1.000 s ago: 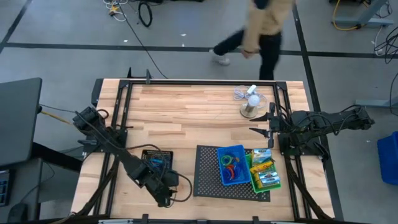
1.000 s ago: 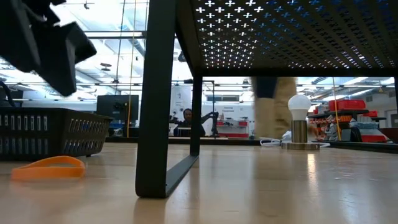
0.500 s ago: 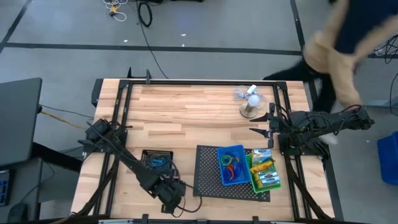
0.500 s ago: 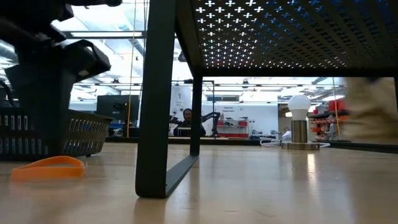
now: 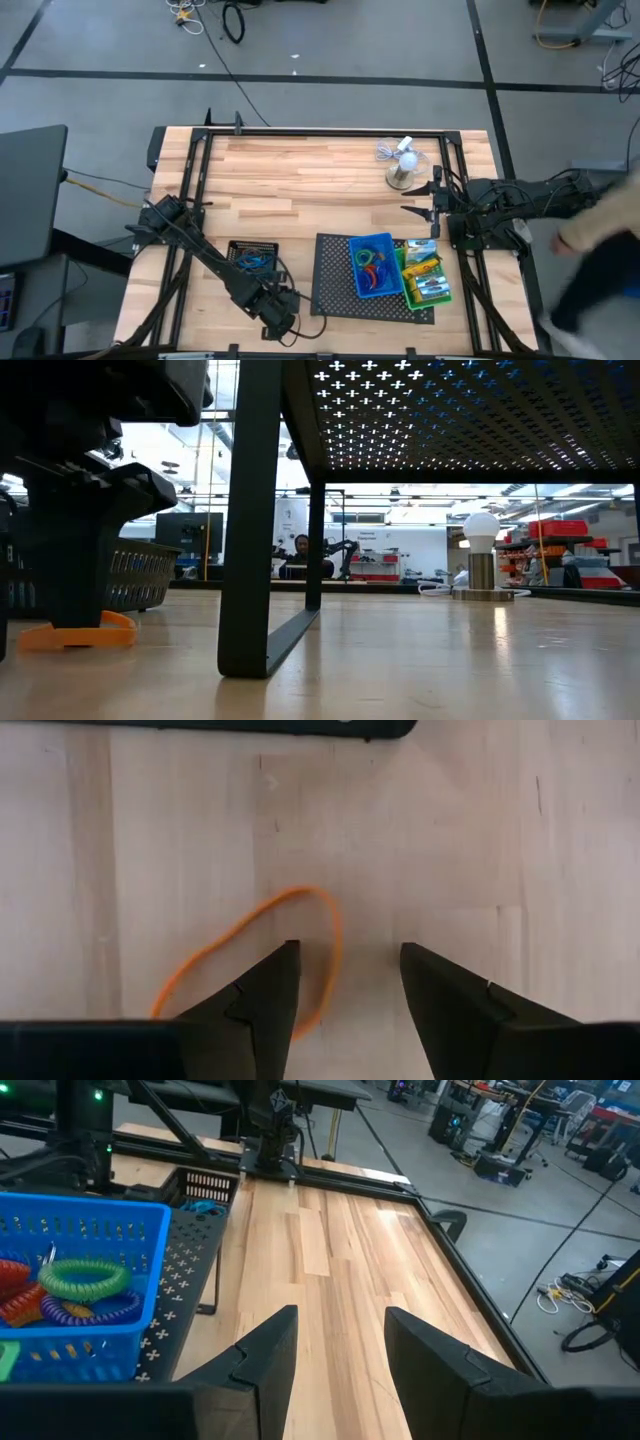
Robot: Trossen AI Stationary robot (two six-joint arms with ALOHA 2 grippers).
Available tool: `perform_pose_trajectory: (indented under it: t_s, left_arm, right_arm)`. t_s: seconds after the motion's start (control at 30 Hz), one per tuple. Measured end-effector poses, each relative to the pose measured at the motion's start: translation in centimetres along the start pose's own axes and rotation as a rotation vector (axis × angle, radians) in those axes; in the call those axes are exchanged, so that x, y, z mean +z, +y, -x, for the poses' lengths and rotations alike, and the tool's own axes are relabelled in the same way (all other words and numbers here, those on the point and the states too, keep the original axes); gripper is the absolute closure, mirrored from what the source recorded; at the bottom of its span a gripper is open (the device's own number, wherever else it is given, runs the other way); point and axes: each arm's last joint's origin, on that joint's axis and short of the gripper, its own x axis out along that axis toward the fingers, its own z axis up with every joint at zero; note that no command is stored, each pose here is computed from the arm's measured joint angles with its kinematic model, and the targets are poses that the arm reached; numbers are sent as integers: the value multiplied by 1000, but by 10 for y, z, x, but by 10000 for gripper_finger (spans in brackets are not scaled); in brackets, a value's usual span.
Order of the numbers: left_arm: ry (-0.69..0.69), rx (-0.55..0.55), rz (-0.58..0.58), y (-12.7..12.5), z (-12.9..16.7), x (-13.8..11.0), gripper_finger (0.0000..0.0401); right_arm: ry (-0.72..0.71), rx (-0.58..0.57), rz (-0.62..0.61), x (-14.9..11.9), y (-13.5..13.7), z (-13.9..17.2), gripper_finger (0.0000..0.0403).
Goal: Pick & Place Office Desk Supplies
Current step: Put the orange rubber band into the black bin
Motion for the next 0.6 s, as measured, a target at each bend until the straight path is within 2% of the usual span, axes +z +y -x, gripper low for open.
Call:
perform_pose_trajectory:
  t_s: [0.13, 0.23, 0.43, 0.6]
  left_arm:
    - [11, 18, -2, 2, -3, 0, 232]
    - [6, 37, -3, 3, -3, -1, 261]
    - [-4, 51, 26, 2, -4, -1, 385]
    - [-23, 77, 5, -8, 0, -5, 396]
  right_arm:
    - [0, 0, 0, 0, 0, 0, 242]
    - [0, 0, -3, 0, 0, 0, 242]
    - [0, 1, -13, 0, 0, 0, 242]
    - [-1, 1, -20, 0, 0, 0, 242]
